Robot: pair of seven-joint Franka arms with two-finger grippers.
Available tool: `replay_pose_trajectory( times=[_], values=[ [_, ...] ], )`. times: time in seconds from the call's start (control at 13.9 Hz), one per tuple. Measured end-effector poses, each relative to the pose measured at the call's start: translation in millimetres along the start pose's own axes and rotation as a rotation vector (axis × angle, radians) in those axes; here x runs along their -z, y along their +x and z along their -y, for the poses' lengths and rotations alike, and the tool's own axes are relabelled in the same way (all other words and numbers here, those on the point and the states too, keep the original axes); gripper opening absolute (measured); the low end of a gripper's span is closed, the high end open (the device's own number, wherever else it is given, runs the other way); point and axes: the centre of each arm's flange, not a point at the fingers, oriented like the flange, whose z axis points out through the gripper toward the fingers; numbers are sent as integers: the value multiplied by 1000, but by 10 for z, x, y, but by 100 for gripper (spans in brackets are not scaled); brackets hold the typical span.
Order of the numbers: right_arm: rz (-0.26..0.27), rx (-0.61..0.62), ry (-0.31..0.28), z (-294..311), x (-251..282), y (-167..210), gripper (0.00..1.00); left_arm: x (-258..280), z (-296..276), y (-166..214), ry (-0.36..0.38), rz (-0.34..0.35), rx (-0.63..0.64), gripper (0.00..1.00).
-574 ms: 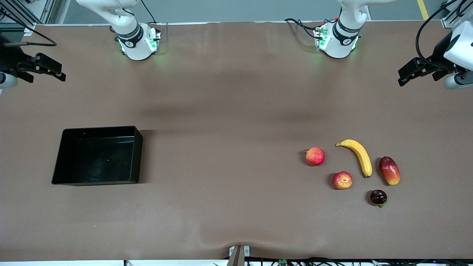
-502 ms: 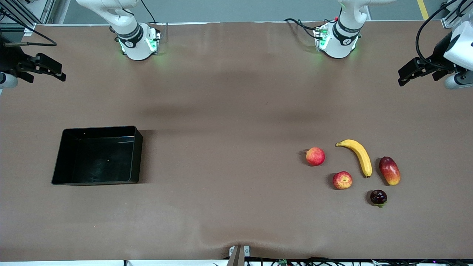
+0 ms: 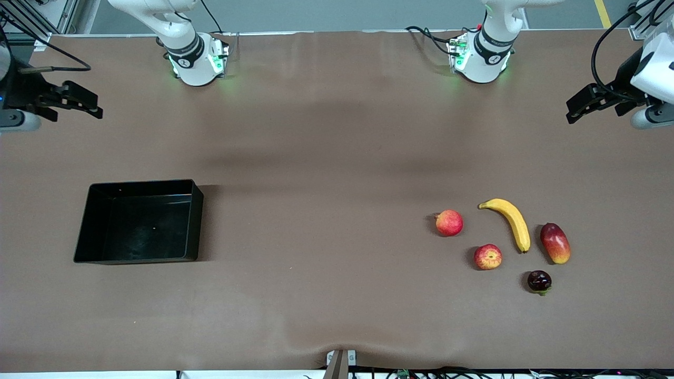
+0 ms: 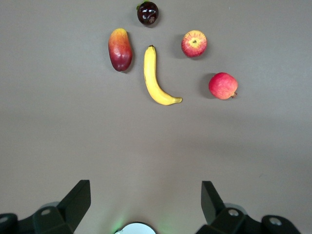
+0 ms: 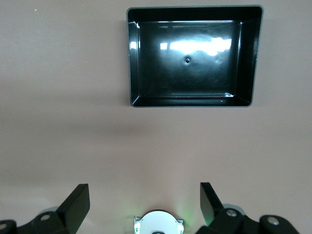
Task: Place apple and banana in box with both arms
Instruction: 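Reach the left gripper to the red-yellow apple while the right gripper reaches the box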
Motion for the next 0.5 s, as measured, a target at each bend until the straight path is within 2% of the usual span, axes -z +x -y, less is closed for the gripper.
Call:
replay_pose_trajectory(
  times=[0.29, 0.5],
  values=[
    [42, 17, -1, 84, -158, 91, 100, -205, -46, 244, 1, 35, -2, 100],
    [94, 16, 1, 75, -234, 70, 100, -546, -109, 533, -1, 63, -3, 100]
  ],
)
